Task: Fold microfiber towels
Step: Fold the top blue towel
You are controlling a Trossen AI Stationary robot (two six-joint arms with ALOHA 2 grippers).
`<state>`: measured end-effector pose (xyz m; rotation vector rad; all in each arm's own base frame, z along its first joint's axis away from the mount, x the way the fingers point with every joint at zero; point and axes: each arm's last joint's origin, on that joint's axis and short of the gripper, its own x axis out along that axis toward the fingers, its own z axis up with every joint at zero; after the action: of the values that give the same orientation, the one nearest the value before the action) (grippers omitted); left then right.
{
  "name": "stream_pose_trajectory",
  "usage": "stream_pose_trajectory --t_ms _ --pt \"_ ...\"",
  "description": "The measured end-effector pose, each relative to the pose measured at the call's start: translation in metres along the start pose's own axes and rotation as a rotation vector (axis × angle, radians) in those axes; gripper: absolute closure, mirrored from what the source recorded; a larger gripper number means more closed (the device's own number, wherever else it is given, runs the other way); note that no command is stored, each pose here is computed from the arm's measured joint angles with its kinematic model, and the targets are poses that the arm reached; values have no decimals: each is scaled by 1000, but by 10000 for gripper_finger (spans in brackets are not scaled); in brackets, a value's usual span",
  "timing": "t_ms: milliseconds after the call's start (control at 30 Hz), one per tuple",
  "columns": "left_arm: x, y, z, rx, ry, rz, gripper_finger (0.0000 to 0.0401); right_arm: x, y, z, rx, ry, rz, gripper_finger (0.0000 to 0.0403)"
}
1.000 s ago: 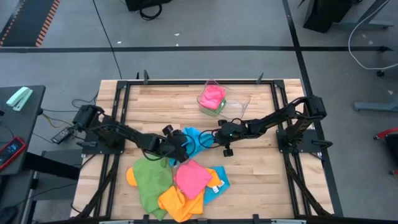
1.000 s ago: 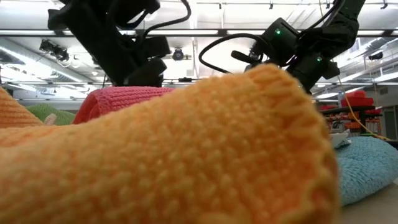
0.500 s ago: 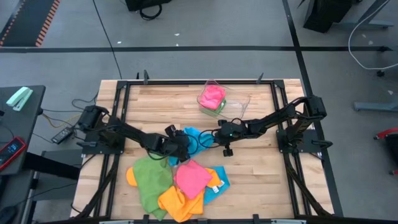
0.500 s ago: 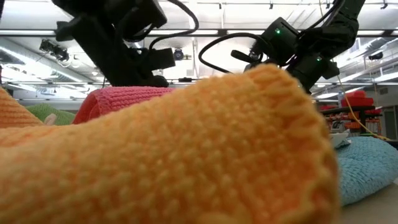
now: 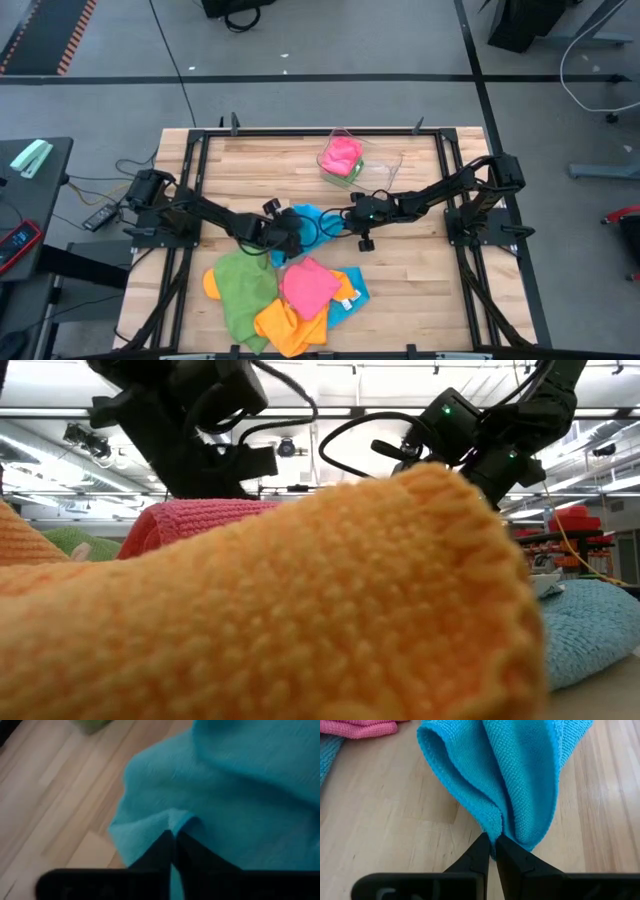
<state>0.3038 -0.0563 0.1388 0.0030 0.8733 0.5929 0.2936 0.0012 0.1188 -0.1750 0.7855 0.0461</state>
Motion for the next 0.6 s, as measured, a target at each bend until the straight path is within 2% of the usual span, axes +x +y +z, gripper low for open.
stream_pose_trajectory --t_ms 133,333,600 --pt "-8 7 -3 -36 35 42 385 0 0 0 6 0 0 365" --pt "-26 21 -13 -26 124 136 394 0 0 0 5 0 0 365" --pt "-22 41 -20 26 223 274 369 0 0 0 7 0 0 365"
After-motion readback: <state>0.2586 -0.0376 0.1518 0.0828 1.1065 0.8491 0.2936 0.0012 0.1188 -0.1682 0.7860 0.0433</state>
